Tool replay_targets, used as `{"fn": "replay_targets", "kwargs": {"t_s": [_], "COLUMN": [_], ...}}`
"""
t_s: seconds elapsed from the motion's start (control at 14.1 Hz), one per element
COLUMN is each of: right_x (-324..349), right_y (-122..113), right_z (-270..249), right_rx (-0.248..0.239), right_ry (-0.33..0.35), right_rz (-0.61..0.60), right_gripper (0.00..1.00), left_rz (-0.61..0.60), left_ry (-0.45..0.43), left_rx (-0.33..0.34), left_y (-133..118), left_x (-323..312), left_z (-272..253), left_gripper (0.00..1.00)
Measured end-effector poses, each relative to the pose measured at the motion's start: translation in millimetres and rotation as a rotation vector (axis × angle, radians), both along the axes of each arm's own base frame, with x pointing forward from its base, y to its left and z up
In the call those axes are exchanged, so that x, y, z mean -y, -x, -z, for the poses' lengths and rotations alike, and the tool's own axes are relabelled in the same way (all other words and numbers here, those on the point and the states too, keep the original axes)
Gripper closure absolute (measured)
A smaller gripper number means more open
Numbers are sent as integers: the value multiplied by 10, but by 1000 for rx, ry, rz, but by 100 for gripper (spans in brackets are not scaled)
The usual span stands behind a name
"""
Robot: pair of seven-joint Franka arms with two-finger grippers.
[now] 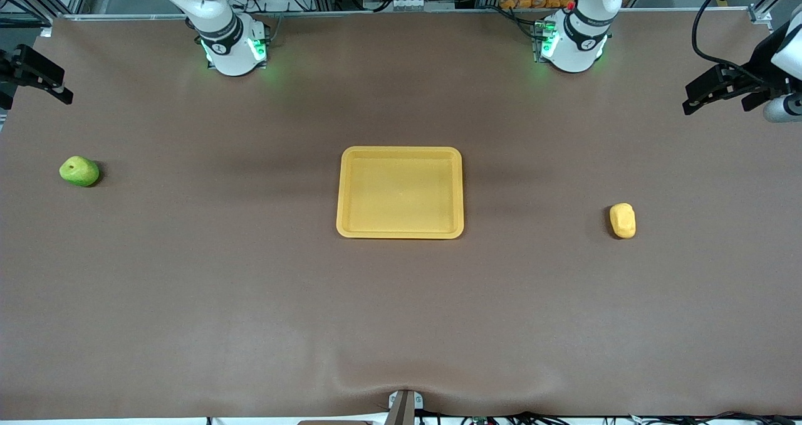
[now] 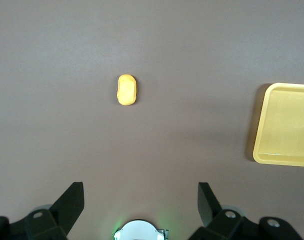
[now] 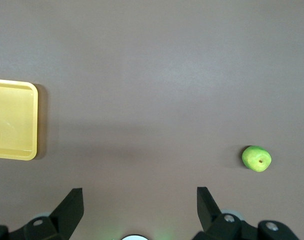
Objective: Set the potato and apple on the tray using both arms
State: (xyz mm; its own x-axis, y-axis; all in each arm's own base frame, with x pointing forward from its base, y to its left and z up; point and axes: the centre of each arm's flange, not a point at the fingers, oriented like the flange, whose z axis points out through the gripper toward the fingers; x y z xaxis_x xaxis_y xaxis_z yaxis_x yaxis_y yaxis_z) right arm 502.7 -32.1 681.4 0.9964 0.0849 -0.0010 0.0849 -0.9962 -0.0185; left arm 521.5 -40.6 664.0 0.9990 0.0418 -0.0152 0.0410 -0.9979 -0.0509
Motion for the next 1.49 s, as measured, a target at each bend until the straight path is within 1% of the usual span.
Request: {"fn": "replay_targets", "kwargs": {"t_s": [0.5,0.92,1.28,1.49], "right_x": [17,160,172,243], "right_y": [-6,-66,-66,-100], "right_z": [10,116,118,181], "right_rx": [-2,-23,-23,-35], "right_ry": [0,-2,-1,0], "right_rz": [3,30,32,45], "right_gripper": [0,0,0,0], "left_rz": [-1,3,-5,-8], "left_ry": [0,0,3,7], "left_rx": [-3,-19,-80,-120], "left_y": [5,-18,-184,-319], "left_x": [-3,18,-36,-63], "left_z": [-4,55,368,615], "left_gripper": [0,0,0,0]}}
